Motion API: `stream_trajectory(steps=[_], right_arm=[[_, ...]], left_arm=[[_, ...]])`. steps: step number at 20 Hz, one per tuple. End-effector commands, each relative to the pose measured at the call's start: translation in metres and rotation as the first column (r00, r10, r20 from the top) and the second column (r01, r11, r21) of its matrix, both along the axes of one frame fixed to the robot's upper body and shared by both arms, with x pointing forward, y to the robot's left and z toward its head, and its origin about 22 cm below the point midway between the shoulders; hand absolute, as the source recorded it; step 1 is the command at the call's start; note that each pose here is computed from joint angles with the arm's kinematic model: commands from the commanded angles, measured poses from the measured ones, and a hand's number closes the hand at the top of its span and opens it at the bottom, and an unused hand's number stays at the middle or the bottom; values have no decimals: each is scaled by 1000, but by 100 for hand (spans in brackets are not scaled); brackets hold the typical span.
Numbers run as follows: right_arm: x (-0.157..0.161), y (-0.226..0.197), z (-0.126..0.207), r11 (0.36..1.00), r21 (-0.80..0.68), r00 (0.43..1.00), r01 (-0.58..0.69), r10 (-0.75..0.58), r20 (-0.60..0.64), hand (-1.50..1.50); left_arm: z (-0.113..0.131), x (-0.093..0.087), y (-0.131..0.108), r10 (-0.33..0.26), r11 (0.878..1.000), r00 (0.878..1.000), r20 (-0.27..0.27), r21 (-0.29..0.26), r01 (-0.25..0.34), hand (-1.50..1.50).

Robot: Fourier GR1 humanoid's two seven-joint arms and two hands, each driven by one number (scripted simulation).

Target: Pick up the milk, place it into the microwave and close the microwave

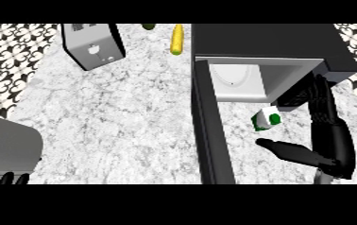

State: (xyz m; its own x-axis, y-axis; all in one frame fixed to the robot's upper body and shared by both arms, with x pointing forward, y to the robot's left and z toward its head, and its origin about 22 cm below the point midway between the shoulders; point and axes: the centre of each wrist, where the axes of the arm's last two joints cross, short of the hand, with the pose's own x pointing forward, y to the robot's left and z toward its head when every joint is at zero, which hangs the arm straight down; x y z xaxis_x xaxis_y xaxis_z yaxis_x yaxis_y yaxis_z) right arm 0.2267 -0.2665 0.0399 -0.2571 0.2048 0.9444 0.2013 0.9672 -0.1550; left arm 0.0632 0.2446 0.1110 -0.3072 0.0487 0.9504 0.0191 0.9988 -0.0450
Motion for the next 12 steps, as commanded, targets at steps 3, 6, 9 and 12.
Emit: stream_trajectory(steps=[3, 6, 9, 12], right_arm=[[-2, -19, -46, 996, -24, 994, 83, -84, -64, -150], [-3, -31, -69, 997, -28, 991, 70, -72, -115, -150], [-13, -44, -80, 994, -38, 984, 105, -109, -138, -150], [-8, -47, -112, 995, -46, 986, 89, -94, -136, -150]], left_arm=[[29, -27, 3, -37, 998, 997, 73, -44, 40, -150], [28, -32, 4, -37, 998, 995, 89, -50, 41, -150], [30, -41, 5, -32, 998, 995, 93, -57, 38, -150], [24, -34, 7, -15, 998, 997, 81, -54, 20, -150]])
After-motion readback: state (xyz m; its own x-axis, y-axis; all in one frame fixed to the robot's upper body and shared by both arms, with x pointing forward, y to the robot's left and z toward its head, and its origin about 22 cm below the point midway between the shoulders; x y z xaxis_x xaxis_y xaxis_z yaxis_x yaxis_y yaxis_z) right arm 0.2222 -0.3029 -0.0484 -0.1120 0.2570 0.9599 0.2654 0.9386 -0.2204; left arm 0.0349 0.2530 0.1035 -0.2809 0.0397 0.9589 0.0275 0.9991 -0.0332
